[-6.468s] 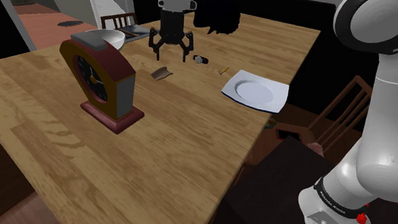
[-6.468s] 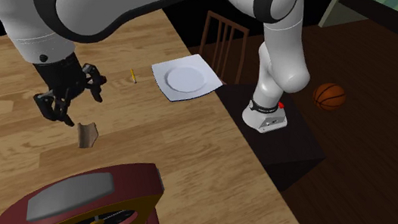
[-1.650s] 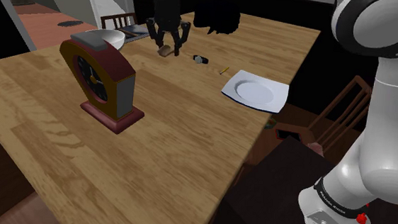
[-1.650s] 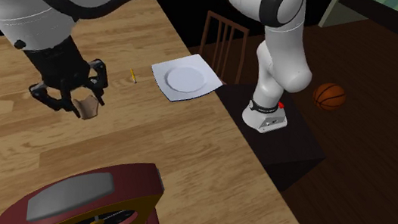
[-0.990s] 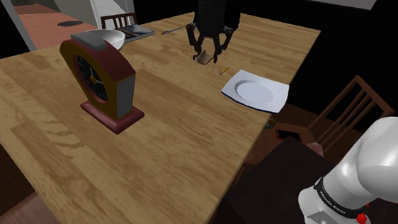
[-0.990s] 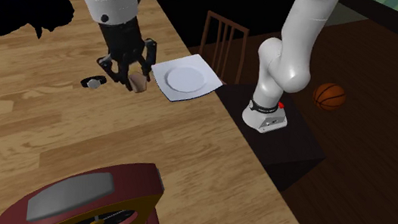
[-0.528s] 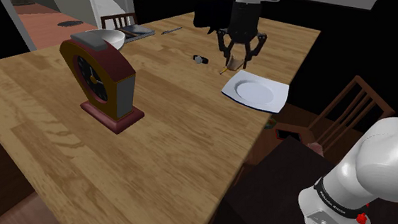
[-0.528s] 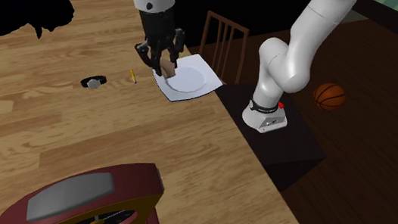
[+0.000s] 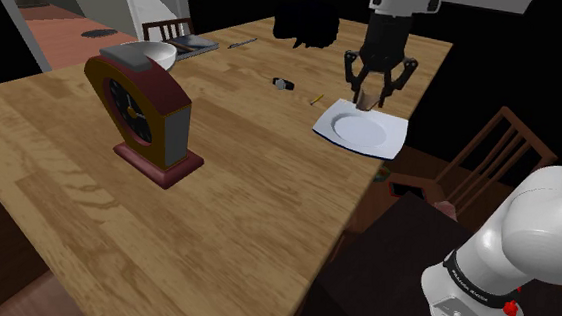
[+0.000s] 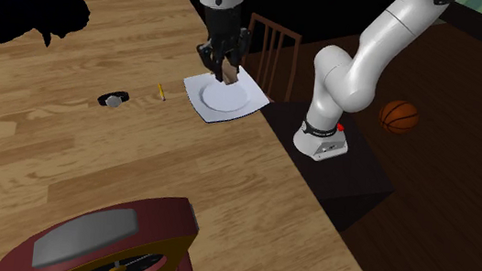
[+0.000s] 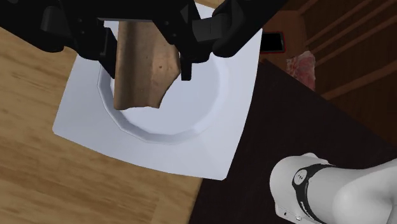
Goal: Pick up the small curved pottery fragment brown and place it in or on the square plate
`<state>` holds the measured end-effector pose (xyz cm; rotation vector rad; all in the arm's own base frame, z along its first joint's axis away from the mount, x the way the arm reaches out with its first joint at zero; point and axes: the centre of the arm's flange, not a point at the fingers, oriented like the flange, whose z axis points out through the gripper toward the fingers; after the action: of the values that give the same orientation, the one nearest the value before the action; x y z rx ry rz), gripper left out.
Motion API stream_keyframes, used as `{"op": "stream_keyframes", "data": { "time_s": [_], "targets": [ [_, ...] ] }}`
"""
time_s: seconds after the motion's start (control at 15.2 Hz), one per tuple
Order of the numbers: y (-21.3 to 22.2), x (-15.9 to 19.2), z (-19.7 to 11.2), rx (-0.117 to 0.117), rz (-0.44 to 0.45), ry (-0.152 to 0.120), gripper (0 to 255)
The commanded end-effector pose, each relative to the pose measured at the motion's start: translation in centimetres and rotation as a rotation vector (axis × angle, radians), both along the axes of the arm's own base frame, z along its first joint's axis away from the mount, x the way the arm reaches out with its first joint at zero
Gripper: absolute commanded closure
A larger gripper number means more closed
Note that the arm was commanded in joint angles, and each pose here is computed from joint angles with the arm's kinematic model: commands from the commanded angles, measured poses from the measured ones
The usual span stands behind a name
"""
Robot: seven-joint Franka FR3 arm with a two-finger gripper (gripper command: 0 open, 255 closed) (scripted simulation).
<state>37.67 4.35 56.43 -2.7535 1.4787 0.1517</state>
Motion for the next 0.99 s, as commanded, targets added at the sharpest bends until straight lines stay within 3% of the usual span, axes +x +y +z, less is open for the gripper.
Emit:
{"op": "stream_keyframes", "data": {
  "time_s": [0.0,0.59,0.92],
  "targets": [
    [-0.1,-0.1,-1.0,0.000,0.000,0.000,255],
    [-0.1,-0.1,-6.2,0.000,0.000,0.000,255],
    [-0.1,-0.1,-6.2,0.000,0.000,0.000,255]
  ]
}}
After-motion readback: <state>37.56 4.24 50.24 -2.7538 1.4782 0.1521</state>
